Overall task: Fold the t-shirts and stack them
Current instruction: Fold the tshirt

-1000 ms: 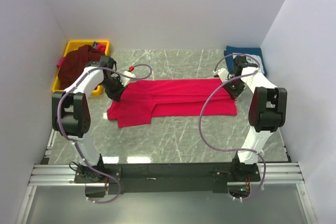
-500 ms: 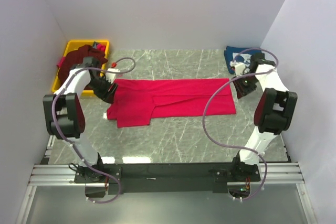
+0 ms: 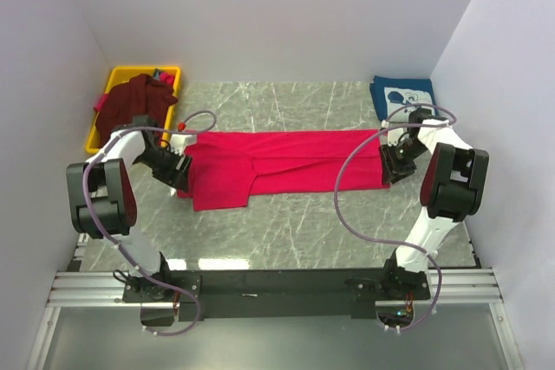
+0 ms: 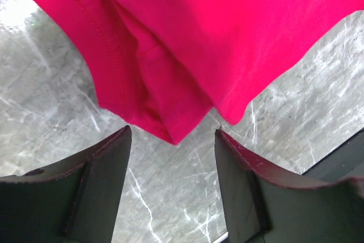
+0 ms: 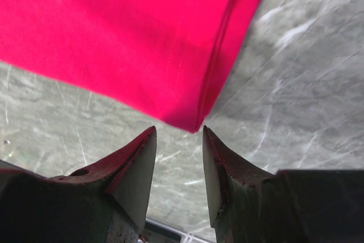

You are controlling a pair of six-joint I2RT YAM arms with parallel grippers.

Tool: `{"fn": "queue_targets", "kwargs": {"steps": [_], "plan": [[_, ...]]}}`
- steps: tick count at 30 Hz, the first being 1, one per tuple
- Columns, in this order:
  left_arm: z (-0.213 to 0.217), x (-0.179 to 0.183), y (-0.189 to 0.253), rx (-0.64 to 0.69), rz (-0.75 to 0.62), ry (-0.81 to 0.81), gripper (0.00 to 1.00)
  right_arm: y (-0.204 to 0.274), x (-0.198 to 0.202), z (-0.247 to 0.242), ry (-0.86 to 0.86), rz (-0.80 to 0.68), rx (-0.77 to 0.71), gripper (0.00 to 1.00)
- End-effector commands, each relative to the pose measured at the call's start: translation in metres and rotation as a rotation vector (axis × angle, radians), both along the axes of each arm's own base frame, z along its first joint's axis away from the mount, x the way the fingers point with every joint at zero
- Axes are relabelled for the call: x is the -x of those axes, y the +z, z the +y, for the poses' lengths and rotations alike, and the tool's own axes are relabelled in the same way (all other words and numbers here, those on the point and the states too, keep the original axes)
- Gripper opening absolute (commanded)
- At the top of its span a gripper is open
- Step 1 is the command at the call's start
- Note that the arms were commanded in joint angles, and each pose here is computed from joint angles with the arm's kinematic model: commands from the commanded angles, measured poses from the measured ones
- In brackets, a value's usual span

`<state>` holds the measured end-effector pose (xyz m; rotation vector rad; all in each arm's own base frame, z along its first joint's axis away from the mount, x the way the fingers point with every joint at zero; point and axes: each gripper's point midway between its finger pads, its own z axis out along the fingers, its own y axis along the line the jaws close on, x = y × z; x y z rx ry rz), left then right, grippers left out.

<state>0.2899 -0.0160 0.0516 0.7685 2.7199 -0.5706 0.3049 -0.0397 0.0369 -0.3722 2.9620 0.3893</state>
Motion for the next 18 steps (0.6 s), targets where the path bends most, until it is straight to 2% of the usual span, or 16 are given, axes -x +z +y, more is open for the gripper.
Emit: {"fn": "queue_targets", "kwargs": {"steps": [1, 4, 7, 8, 10, 11, 13, 14, 15, 18], "plan": [[-0.006, -0.002, -0.005, 0.039, -0.013, 0.011, 0.64, -0.007, -0.01, 0.0, -0.038, -0.018, 0.004, 0.45], [-0.008, 0.002, -0.015, 0.053, 0.009, 0.009, 0.6, -0.016, -0.009, -0.003, -0.051, -0.001, 0.017, 0.41], [-0.009, 0.006, -0.021, 0.055, 0.024, 0.01, 0.52, -0.023, -0.008, -0.009, -0.064, 0.014, 0.037, 0.22], [-0.008, 0.007, -0.023, 0.051, 0.027, 0.012, 0.49, -0.024, -0.007, -0.01, -0.066, 0.021, 0.039, 0.1], [-0.007, 0.009, -0.023, 0.042, 0.033, 0.011, 0.36, -0.024, -0.006, -0.017, -0.08, 0.023, 0.055, 0.0], [-0.006, 0.013, -0.024, 0.04, 0.041, 0.007, 0.25, -0.022, -0.006, -0.02, -0.084, 0.017, 0.06, 0.0], [-0.004, 0.017, -0.022, 0.031, 0.047, 0.01, 0.13, -0.019, -0.004, -0.025, -0.086, 0.015, 0.063, 0.0], [-0.002, 0.019, -0.022, 0.029, 0.055, 0.013, 0.03, -0.016, -0.003, -0.031, -0.097, 0.009, 0.069, 0.0], [-0.002, 0.022, -0.021, 0.031, 0.064, 0.016, 0.01, -0.015, 0.0, -0.032, -0.096, 0.012, 0.069, 0.0], [0.002, 0.028, -0.016, 0.022, 0.064, 0.023, 0.01, -0.009, 0.006, -0.041, -0.088, 0.005, 0.088, 0.0]]}}
